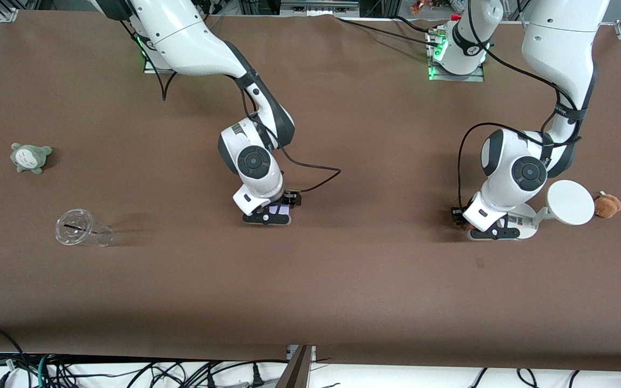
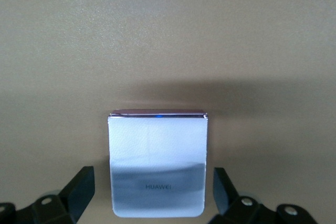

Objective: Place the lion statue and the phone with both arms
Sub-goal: 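Lower the lion beside the lamp while the right gripper grasps the phone, then open the left gripper and raise it while the right gripper lifts the phone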

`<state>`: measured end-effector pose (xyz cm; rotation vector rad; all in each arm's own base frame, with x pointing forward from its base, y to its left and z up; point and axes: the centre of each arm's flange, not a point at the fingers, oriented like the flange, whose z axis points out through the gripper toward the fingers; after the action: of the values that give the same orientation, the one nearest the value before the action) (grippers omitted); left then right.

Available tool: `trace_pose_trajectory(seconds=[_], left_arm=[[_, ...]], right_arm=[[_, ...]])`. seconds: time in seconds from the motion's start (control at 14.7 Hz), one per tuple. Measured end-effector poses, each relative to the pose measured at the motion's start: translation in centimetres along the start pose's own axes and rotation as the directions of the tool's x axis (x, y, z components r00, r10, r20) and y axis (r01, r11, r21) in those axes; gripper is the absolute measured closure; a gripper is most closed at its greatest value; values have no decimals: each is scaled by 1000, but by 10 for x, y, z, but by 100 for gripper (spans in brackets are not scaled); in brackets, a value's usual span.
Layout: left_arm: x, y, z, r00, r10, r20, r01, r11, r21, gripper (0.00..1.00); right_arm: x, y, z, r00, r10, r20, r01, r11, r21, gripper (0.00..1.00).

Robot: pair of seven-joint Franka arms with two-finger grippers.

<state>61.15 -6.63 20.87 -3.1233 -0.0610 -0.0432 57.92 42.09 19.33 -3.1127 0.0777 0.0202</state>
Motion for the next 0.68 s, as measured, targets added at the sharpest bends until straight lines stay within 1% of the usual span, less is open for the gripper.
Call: trace_pose_trajectory(seconds=[0.27,0.34,0.41,0.48,0.61,0.68], left_arm=[[2,1,-4,1000,1,-6,-1,1000,-2,26],[3,1,-10,1000,1,-6,-1,1000,-2,19],[3,1,-18,1000,1,0,-1,1000,-2,6],[4,1,-31,1000,1,6,-1,1000,-2,0],[3,4,-70,1000,4,17,-4,1000,-4,0],[-1,5,-108,1000,8,29,-8,1000,-6,0]], right_arm=[[0,0,1,1000,0,-2,0,1000,0,0],[1,0,2,1000,1,-7,-1,1000,3,0],[2,0,4,1000,1,-13,-1,1000,6,0],[2,0,7,1000,2,-16,-1,1000,7,0],[2,1,12,1000,2,-20,-2,1000,9,0],[2,1,15,1000,2,-20,-2,1000,8,0]])
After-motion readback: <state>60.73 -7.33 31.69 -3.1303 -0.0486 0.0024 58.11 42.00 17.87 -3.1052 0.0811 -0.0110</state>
